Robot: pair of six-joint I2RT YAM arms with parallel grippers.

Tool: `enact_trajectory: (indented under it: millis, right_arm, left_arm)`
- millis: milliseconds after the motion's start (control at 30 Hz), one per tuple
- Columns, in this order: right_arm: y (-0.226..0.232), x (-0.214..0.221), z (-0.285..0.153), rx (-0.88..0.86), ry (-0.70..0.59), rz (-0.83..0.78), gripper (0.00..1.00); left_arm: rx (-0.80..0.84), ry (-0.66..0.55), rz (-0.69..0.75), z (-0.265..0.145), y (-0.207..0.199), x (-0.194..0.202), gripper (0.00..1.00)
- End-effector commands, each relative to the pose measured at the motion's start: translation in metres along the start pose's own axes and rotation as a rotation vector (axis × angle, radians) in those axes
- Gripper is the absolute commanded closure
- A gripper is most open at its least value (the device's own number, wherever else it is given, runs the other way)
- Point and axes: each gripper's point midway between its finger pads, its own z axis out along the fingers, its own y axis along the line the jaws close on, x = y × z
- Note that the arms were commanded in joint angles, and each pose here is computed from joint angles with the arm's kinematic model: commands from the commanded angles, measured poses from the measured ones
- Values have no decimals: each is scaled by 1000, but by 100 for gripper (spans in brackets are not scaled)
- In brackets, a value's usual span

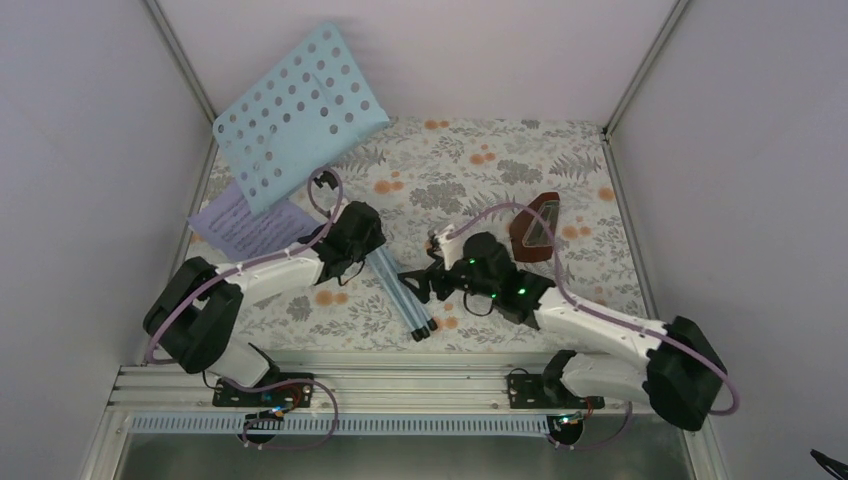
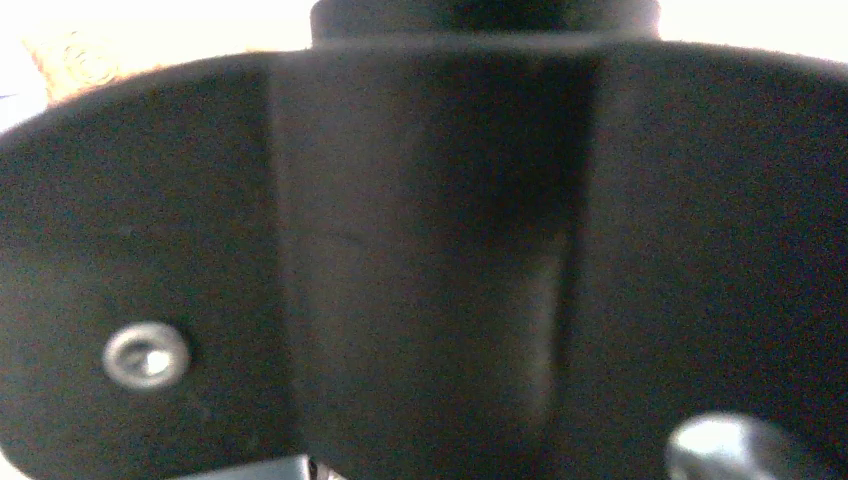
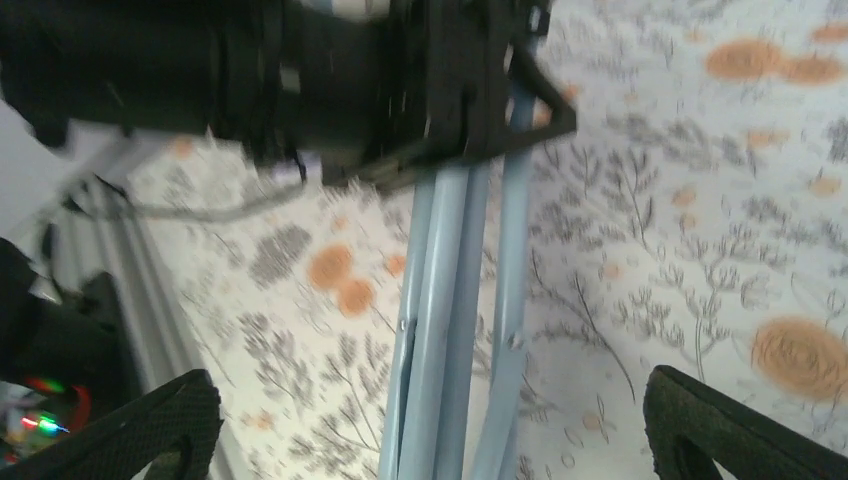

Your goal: Pack up the instrument practice props

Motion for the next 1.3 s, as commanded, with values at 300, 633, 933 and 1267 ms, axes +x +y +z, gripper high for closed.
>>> enact_trajectory:
  millis: [300, 633, 933, 1267]
  right_arm:
    - [-24, 65, 75, 290, 260, -126, 0]
    - [-55, 96, 100, 449, 345, -85, 22]
    - [-61, 123, 114, 435, 383, -53, 63]
    - [-65, 115, 105, 465, 356, -30, 96]
  left_arm:
    - [103, -191, -49, 9, -65, -67, 98]
    - [44, -134, -33, 34, -44, -52, 98]
    - [69, -55, -43, 52, -31, -37, 86]
    - [144, 38, -6, 65, -43, -20, 53]
